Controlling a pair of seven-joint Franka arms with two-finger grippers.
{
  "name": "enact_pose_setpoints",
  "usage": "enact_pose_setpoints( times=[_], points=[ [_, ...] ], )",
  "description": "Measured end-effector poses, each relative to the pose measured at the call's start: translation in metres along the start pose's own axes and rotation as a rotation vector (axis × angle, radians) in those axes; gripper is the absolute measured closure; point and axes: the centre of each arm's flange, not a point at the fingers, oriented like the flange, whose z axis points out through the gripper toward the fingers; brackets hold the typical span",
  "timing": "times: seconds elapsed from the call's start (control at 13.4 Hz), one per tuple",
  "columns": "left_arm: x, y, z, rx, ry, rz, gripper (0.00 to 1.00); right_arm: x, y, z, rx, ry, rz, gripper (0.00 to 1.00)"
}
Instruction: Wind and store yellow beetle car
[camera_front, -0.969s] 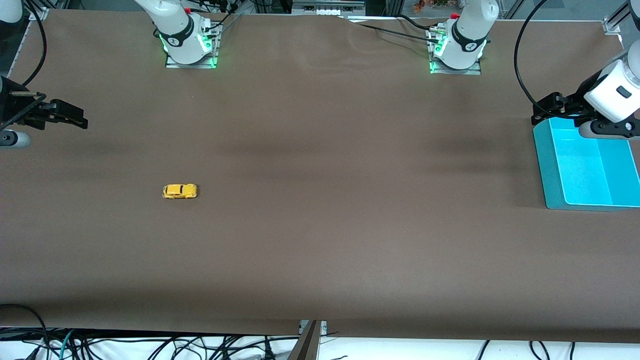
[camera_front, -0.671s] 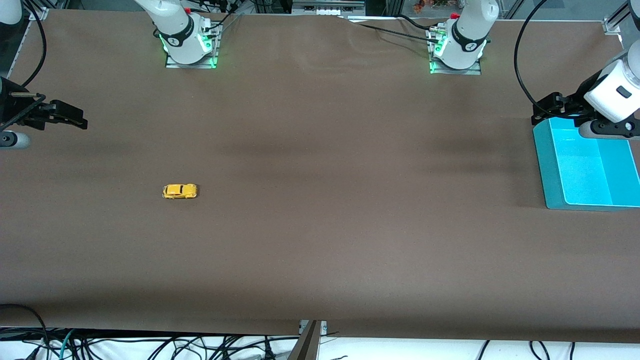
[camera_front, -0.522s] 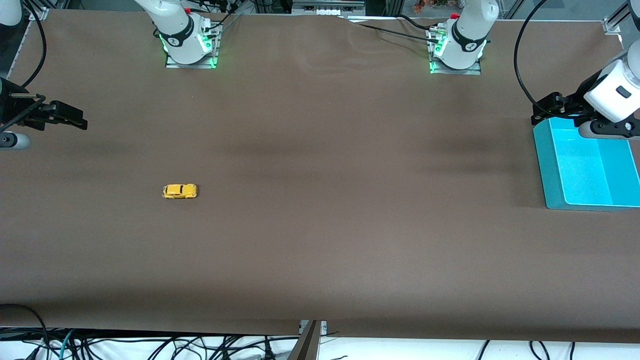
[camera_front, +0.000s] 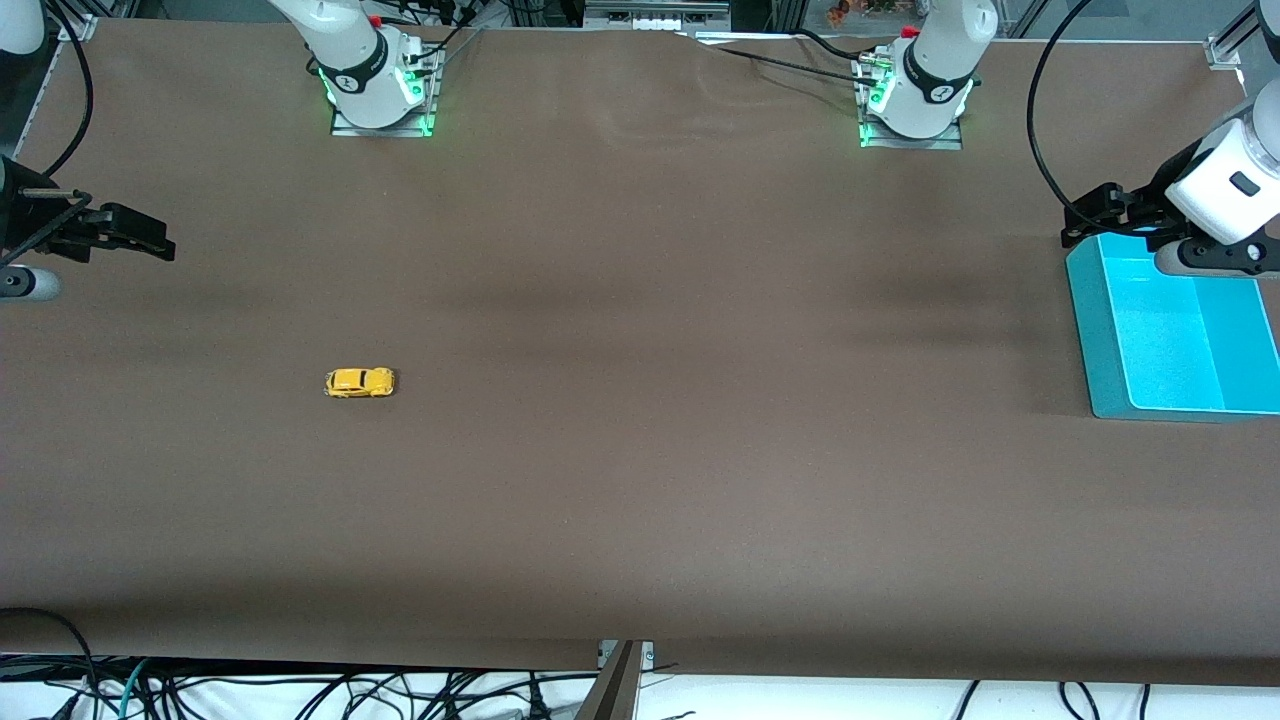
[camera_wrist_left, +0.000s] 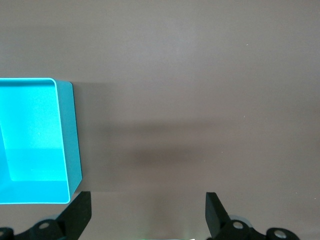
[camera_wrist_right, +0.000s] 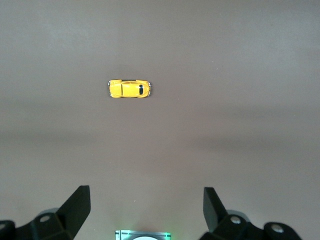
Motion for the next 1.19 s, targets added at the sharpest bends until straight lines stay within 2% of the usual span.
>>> enact_pose_setpoints(
  times=[0.3, 0.67, 1.19],
  points=[
    [0.0, 0.0, 0.0, 0.0, -0.001, 0.0, 0.0, 0.001, 0.0, 0.0, 0.0, 0.006, 0.0, 0.0],
    [0.0, 0.0, 0.0, 0.0, -0.001, 0.0, 0.0, 0.007, -0.007, 0.009, 0.001, -0.011, -0.014, 0.0],
    [-0.001, 0.0, 0.0, 0.0, -0.008, 0.0, 0.0, 0.021, -0.091, 0.035, -0.016, -0.058, -0.156, 0.0]
  ],
)
